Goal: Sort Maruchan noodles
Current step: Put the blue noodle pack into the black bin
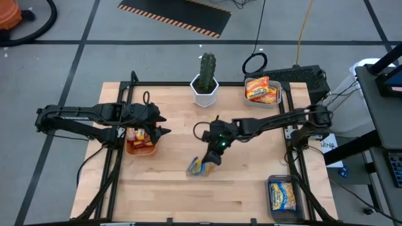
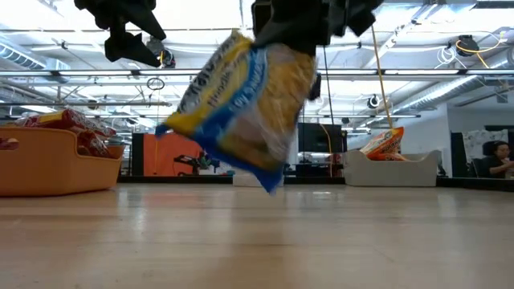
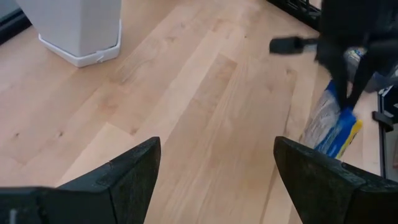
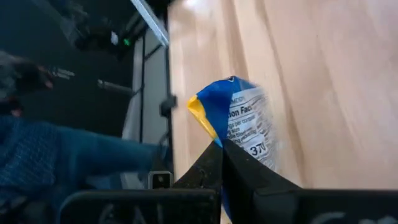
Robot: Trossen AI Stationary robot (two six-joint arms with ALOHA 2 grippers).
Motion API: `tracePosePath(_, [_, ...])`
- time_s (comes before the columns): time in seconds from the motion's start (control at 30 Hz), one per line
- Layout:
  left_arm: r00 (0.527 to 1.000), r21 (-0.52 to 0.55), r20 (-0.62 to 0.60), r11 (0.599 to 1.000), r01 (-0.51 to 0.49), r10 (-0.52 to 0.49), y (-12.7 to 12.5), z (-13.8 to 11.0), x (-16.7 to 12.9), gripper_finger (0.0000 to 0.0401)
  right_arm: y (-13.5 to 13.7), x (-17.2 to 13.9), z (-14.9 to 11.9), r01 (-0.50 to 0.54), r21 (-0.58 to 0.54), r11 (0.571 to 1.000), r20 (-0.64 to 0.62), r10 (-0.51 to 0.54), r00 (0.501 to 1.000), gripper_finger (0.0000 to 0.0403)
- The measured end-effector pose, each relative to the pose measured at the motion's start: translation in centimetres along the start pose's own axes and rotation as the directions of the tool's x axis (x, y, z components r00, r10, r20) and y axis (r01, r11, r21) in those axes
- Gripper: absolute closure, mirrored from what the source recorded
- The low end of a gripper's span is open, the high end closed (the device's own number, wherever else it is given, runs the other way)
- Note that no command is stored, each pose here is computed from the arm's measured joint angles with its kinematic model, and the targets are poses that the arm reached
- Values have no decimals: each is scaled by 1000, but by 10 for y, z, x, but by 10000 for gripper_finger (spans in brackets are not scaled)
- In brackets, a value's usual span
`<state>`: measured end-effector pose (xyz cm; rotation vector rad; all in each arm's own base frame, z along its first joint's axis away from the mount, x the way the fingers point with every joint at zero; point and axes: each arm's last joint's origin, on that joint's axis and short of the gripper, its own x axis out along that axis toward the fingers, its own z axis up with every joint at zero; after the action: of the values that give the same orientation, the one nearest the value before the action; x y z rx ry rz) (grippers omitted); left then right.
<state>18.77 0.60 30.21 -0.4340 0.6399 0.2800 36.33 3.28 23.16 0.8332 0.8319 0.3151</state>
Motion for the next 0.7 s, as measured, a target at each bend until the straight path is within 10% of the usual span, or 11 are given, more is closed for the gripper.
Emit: tracePosePath(0.7, [961,17,246,992,128,-128,-33,25,35,84,17,-91,10,133,-18,991,190,-127,974,403])
